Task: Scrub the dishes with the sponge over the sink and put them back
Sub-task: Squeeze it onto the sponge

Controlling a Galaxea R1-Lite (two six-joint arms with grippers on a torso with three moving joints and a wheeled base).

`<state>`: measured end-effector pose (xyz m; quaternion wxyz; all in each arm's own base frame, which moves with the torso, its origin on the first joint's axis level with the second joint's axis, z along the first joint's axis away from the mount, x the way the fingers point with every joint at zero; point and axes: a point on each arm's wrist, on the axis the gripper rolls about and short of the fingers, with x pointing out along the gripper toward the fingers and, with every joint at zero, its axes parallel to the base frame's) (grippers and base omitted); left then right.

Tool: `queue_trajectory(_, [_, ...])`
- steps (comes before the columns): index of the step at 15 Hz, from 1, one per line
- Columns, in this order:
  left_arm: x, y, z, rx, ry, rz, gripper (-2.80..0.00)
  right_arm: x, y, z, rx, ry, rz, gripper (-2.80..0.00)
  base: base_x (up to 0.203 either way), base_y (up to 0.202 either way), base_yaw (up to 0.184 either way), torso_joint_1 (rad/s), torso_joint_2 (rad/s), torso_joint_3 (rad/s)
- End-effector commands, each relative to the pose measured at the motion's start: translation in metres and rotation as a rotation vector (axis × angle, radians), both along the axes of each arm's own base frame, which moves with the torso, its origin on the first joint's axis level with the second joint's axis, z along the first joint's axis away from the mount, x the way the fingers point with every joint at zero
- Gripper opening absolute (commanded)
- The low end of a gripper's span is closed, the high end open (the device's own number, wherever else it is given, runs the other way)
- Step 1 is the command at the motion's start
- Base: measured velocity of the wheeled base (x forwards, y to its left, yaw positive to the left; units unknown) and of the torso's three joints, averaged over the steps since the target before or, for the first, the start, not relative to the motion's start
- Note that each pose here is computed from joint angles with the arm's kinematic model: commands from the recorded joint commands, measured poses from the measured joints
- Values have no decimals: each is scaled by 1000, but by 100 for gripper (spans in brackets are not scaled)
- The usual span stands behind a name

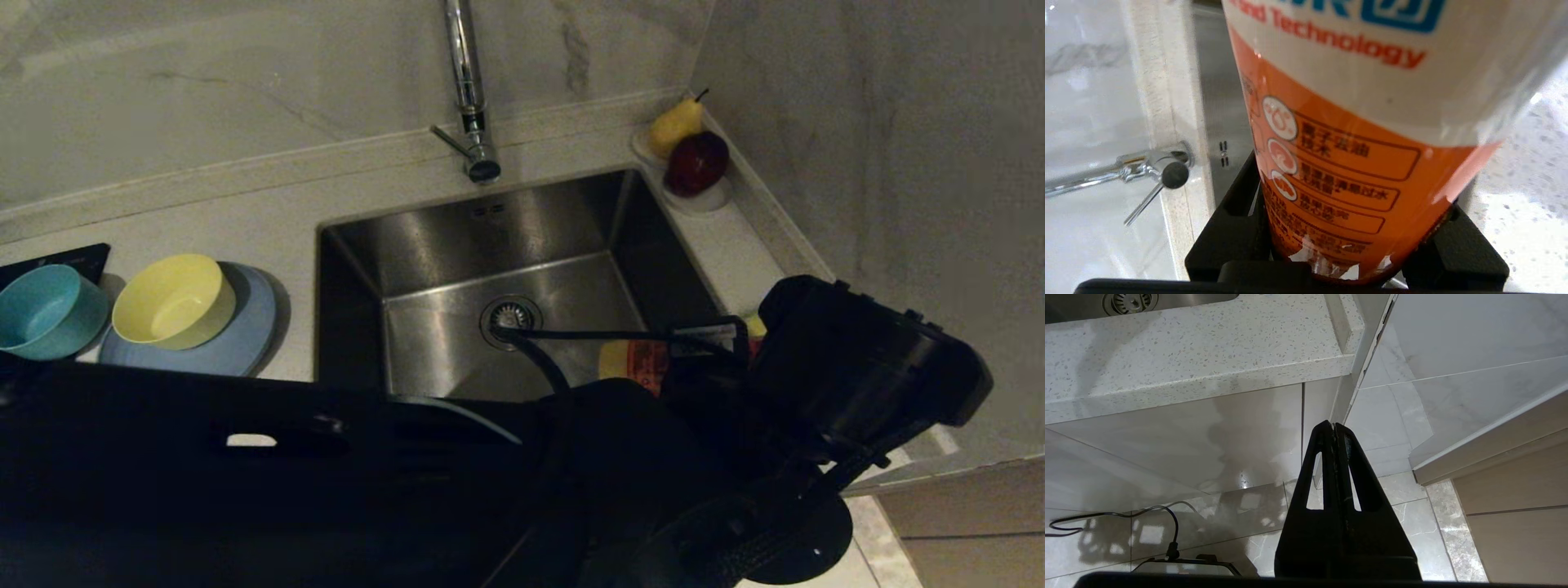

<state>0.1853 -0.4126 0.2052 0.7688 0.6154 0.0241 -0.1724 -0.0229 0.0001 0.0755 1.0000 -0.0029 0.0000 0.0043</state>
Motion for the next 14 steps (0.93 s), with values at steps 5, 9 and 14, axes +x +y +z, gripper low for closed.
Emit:
queue_trajectory(5, [2,1,-20,126,13,52,-280,0,0,0,0,0,1,-280,0,0,0,0,0,0])
queue_trajectory(9, [10,-3,-22,161,-6,94,-280,0,0,0,0,0,1,-280,0,0,0,0,0,0])
queue_trajectory(14, [17,-12,-28,194,-60,190,-280,0,0,0,0,0,1,-280,0,0,0,0,0,0])
